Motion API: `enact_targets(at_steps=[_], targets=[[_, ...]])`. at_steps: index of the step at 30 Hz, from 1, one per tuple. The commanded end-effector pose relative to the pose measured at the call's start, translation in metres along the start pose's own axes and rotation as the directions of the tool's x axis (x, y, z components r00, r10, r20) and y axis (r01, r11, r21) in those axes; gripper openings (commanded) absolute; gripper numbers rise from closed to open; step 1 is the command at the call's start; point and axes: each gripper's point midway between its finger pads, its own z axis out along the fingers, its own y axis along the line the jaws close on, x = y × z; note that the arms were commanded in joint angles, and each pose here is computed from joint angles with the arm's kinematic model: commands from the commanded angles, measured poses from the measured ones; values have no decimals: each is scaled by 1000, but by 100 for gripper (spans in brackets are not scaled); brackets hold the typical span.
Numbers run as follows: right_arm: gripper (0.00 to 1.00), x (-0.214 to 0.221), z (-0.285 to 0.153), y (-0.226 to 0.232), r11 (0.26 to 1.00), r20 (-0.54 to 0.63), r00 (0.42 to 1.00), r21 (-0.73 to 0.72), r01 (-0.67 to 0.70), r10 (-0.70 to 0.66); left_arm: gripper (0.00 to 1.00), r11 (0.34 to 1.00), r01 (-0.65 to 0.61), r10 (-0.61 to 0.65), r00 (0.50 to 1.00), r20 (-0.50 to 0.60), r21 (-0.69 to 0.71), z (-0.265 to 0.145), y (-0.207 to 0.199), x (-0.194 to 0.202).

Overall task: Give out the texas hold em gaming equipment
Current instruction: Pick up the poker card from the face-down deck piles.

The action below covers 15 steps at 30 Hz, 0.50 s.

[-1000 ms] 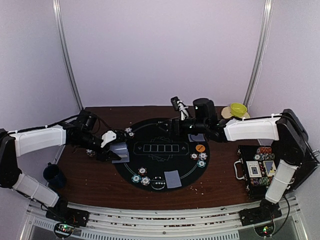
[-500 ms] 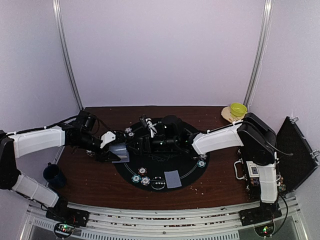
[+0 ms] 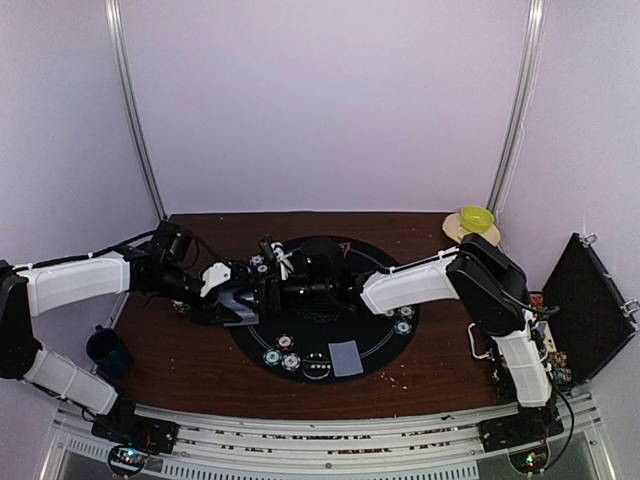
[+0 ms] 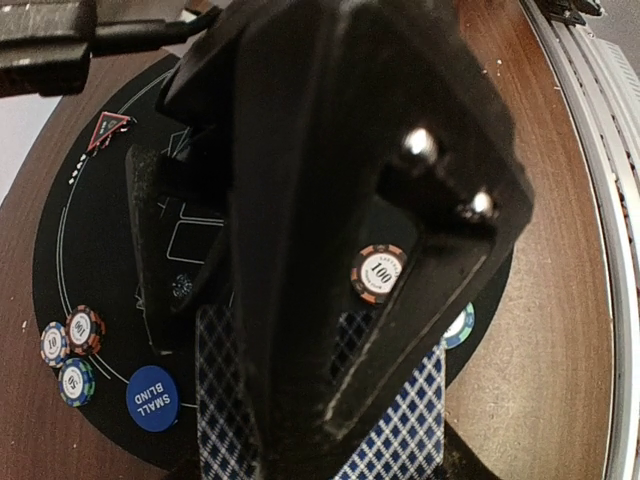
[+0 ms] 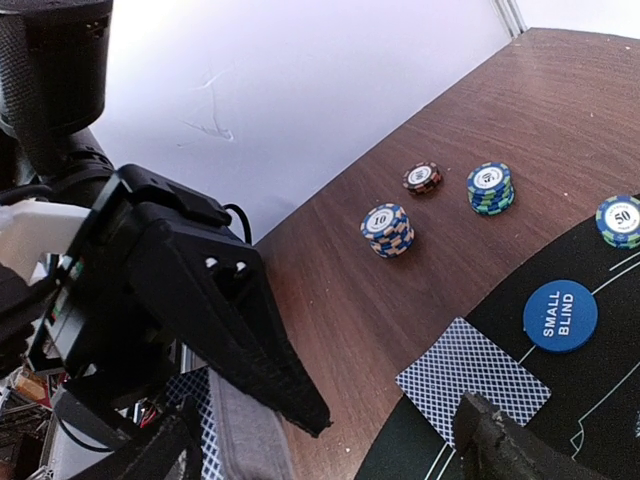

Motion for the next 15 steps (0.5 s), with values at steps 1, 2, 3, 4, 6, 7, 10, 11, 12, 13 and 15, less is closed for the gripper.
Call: enact_targets(at_steps=[1, 2, 3, 4, 6, 7, 10, 11, 12, 13, 15], targets=[[86, -1, 7, -10, 997, 5, 1000, 73, 25, -26, 47, 999, -34, 33, 999, 42, 20, -2, -5, -8], [84, -2, 6, -13, 995, 7, 999, 91, 31, -32, 47, 999, -34, 33, 999, 42, 20, -2, -5, -8], [82, 0, 6, -17, 993, 3, 999, 109, 37, -37, 47, 999, -35, 34, 999, 42, 21, -1, -6, -8], [80, 0, 5, -19, 992, -2, 999, 122, 42, -42, 47, 999, -37, 36, 998, 42, 20, -2, -5, -9], [76, 2, 3, -22, 988, -12, 999, 146, 52, -51, 47, 999, -36, 35, 999, 41, 21, -1, -5, -8], [74, 2, 2, -22, 987, -15, 998, 151, 56, -54, 47, 999, -35, 34, 999, 40, 22, -1, -5, -7], [68, 1, -3, -23, 984, -18, 998, 167, 65, -63, 47, 999, -35, 34, 999, 39, 25, 0, -6, -7], [67, 0, -4, -23, 983, -19, 998, 172, 68, -66, 47, 999, -34, 33, 999, 39, 25, 0, -6, -7], [65, 0, -6, -23, 982, -20, 998, 176, 70, -68, 47, 999, -33, 32, 999, 38, 25, 0, -6, -6], [64, -1, -7, -24, 981, -19, 997, 180, 73, -70, 47, 999, -34, 33, 999, 37, 26, 0, -6, -6], [62, -3, -11, -23, 980, -17, 997, 183, 73, -71, 47, 999, -33, 32, 999, 36, 27, 1, -6, -6]])
